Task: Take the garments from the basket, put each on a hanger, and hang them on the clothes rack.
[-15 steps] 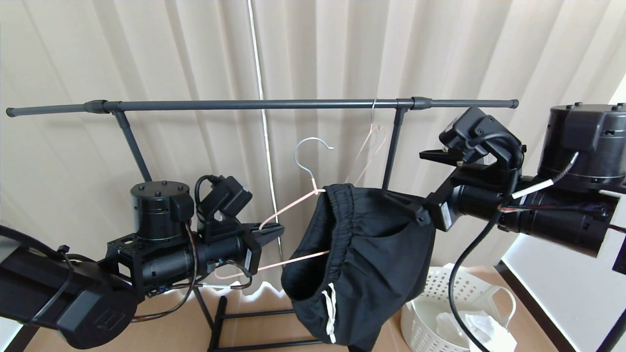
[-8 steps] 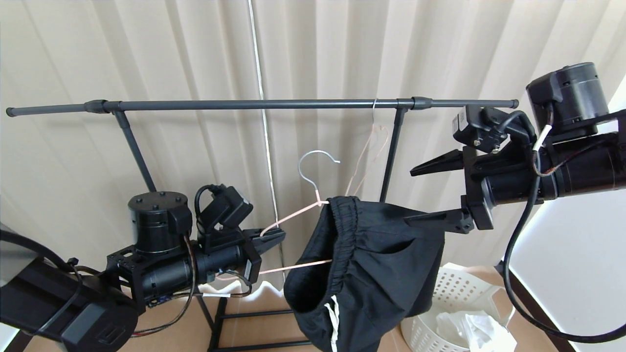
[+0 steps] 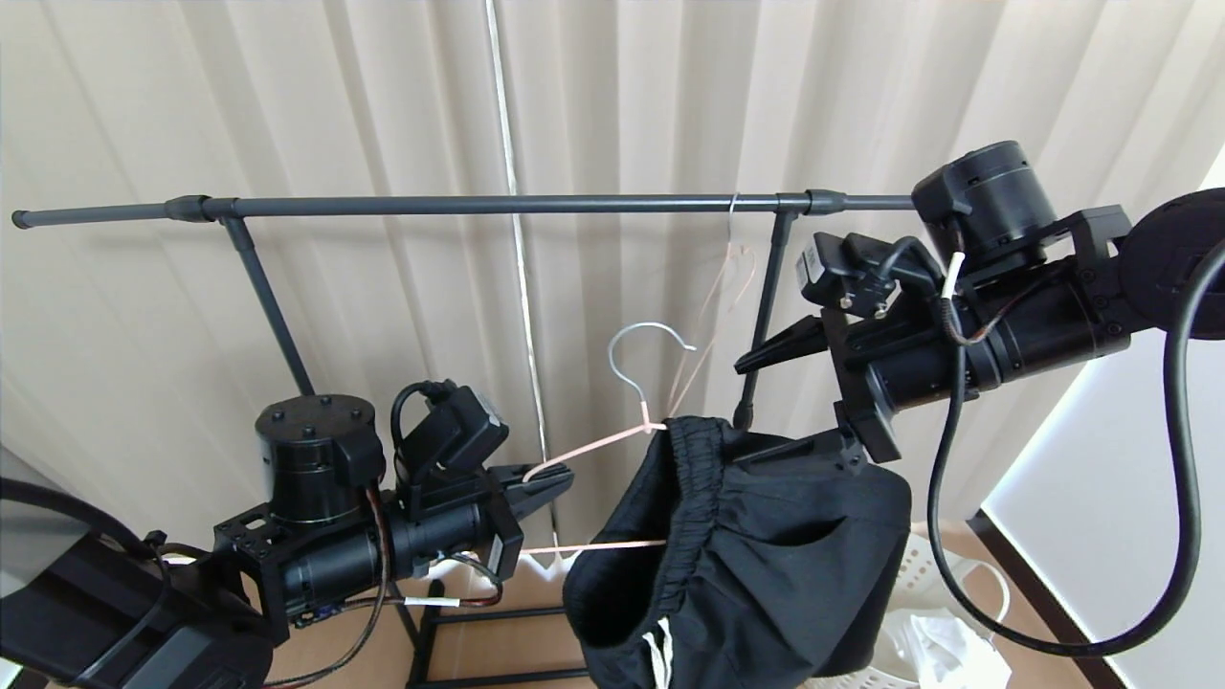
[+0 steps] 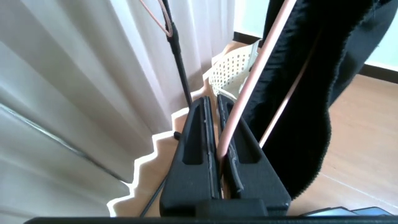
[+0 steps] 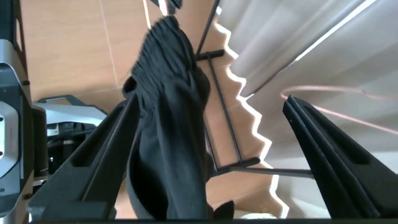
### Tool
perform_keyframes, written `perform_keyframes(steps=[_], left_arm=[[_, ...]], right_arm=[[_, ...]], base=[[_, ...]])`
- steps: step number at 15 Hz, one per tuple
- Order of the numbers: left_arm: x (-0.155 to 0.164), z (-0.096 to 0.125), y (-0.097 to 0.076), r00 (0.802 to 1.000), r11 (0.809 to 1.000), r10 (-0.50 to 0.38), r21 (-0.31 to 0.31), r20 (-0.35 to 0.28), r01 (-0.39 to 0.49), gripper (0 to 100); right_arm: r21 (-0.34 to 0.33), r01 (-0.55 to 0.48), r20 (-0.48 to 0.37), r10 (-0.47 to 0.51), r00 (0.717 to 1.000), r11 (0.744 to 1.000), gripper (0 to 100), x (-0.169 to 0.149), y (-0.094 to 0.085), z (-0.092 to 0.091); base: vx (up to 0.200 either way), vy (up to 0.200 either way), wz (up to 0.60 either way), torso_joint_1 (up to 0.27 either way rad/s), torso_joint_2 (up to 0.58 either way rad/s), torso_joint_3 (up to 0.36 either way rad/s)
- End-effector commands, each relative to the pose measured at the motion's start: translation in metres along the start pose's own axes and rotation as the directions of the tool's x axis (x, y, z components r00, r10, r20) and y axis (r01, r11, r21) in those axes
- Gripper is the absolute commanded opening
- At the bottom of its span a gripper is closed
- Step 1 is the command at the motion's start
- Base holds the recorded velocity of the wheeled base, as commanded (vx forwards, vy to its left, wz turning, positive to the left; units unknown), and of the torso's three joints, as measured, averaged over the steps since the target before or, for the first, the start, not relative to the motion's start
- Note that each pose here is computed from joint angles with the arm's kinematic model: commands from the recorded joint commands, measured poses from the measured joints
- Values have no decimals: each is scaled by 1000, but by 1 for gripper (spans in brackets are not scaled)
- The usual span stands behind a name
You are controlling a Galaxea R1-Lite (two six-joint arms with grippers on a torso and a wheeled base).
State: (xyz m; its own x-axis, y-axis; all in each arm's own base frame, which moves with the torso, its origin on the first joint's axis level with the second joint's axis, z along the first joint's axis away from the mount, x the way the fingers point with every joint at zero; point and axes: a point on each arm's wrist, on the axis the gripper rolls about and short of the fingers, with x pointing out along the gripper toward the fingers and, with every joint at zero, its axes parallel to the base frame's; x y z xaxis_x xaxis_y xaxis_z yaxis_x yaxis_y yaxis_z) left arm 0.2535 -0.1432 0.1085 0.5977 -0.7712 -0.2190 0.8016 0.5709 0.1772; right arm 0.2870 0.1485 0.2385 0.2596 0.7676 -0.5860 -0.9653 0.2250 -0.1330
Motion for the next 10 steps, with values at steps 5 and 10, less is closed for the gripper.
perform_keyframes(steps=[5,10], left_arm=[[4,3,-5,1000,1000,-18,8,13,18,0],[5,4,-5,1000,1000,-20,10,19,19,0]], right_arm=[[-2,-46,-23,46,999,999,100,18,6,-1],[18,-60,-39,60,997,998,100,33,-1,-7]], base=[[0,0,0,0,0,0],[0,0,0,0,0,0]])
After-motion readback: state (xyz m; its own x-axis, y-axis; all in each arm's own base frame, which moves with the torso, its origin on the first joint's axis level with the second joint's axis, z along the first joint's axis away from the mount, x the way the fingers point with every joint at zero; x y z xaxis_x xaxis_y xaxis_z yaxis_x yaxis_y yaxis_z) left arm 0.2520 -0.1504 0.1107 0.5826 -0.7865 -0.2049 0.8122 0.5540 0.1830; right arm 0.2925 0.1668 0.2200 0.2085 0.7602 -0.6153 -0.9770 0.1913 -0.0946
